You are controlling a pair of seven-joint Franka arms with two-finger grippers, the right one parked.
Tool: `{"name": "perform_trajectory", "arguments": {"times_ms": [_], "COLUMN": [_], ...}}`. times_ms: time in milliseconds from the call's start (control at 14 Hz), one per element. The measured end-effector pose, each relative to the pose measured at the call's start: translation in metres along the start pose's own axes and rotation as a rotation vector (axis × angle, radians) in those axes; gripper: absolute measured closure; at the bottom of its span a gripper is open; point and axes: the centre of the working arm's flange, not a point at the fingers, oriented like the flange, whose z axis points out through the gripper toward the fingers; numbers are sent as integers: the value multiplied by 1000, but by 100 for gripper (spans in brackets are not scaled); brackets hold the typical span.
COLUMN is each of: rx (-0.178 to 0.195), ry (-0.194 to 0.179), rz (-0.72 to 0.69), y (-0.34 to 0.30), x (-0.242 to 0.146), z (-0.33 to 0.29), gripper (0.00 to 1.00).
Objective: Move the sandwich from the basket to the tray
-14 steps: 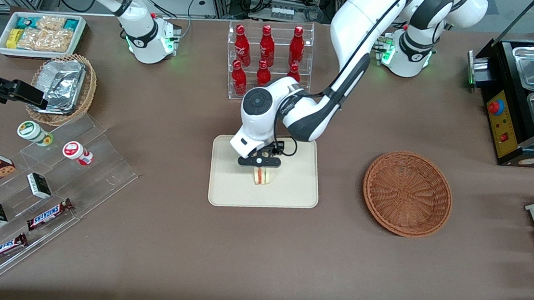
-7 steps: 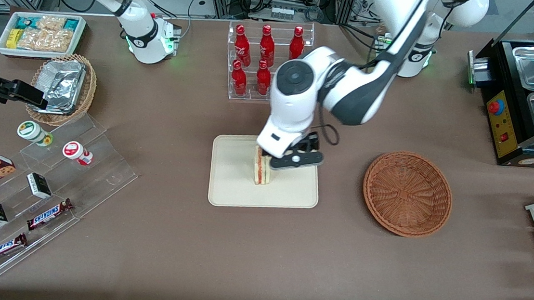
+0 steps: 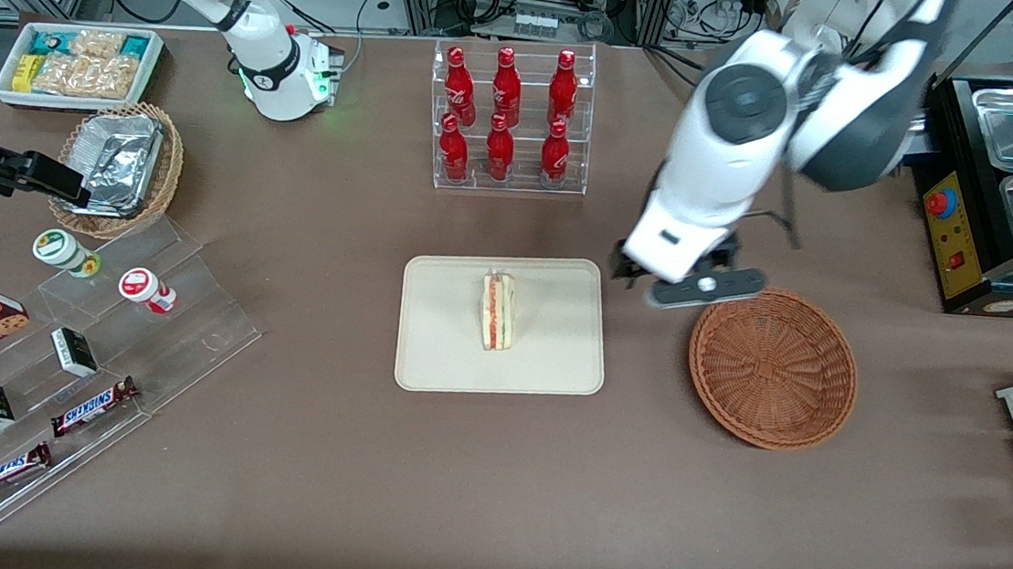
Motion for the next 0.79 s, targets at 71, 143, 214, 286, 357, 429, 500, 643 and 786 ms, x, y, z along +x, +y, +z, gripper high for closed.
{"name": "perform_trajectory", "arguments": {"times_ms": [71,143,214,286,357,429,500,643,786], "rx": [5,10,11,11,10,9,7,4,1], "ry": [-9,-19,-25,-30,-34,-36,-37,-34,-28], "rz": [22,53,87,116,138,161,180,205,226], "y": [-27,-55,-82,-109,-133,-157,-179,-217,-242], "x": [2,6,12,19,26,33,38,44,46], "z": [-8,-17,-25,-31,-36,-40,-44,-53,-60], "gripper": [0,0,0,0,0,0,0,0,0]}}
